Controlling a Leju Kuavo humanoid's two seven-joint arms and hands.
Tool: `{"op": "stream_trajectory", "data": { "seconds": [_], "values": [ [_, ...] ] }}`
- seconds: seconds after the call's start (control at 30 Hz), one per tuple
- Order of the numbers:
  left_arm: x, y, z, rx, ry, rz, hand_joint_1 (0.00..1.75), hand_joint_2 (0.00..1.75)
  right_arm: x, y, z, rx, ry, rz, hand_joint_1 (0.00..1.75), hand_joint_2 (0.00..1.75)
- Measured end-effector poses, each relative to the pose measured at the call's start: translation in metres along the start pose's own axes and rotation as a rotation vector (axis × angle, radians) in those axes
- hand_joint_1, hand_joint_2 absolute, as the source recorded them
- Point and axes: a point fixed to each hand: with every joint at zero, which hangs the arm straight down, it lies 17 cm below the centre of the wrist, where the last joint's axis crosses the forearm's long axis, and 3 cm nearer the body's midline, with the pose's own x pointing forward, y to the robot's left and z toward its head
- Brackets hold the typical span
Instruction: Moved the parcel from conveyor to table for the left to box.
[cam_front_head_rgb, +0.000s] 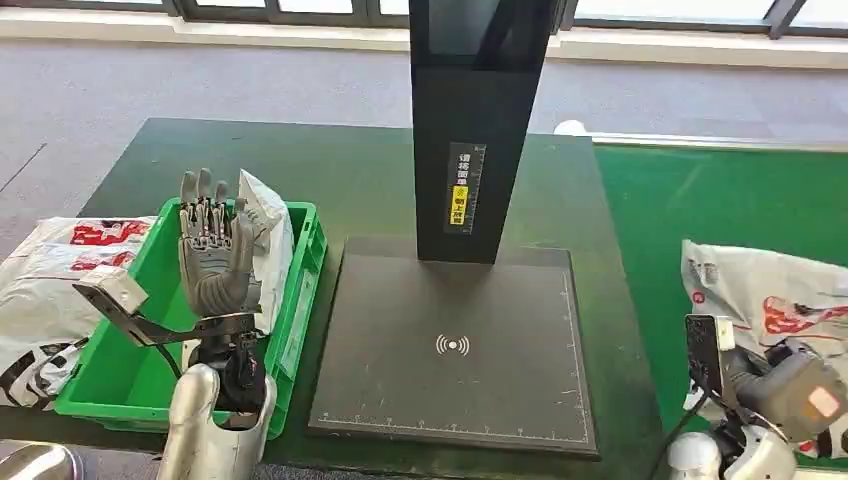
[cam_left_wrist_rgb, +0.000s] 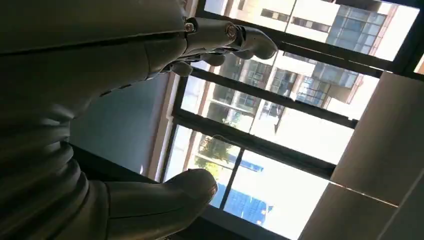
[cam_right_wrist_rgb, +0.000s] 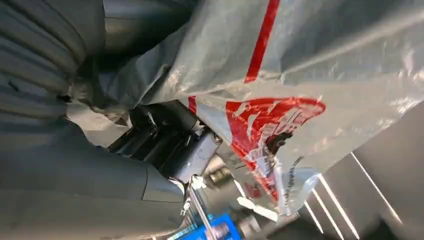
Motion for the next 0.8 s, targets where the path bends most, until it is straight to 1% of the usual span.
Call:
{"op": "stream_trajectory", "data": {
  "seconds": [0.1,0.2,0.37,0.6,0.63,0.7,0.73,0.8],
  "values": [
    [-0.001,-0.001,0.0,-0.002,0.001,0.0,0.0,1.75,0.038,-0.02,0.0,-0.056,-0.078,-0.057,1.75,1.75],
    [-0.002,-0.001,0.001,-0.003,0.003,0.0,0.0,1.75,0.066,-0.033,0.001,-0.087,-0.123,-0.102,1.75,1.75],
    [-0.004,-0.002,0.001,-0.006,0.008,-0.004,0.0,1.75,0.09,-0.041,0.006,-0.104,-0.188,-0.158,1.75,1.75],
    [-0.004,-0.003,0.001,-0.008,0.007,-0.005,0.0,1.75,0.107,-0.044,0.011,-0.107,-0.223,-0.192,1.75,1.75],
    [-0.005,-0.003,0.001,-0.01,0.007,-0.007,0.0,1.75,0.113,-0.041,0.013,-0.093,-0.238,-0.216,1.75,1.75],
    [-0.007,-0.006,0.0,-0.017,0.007,-0.011,0.0,1.75,0.136,-0.021,0.023,0.004,-0.265,-0.342,1.75,1.75],
    [-0.007,-0.007,0.0,-0.02,0.006,-0.011,0.0,1.75,0.15,-0.006,0.03,0.079,-0.283,-0.409,1.75,1.75],
    [-0.009,-0.011,-0.002,-0.027,0.004,-0.01,0.0,1.75,0.189,0.028,0.055,0.265,-0.324,-0.559,1.75,1.75]
  ]
}}
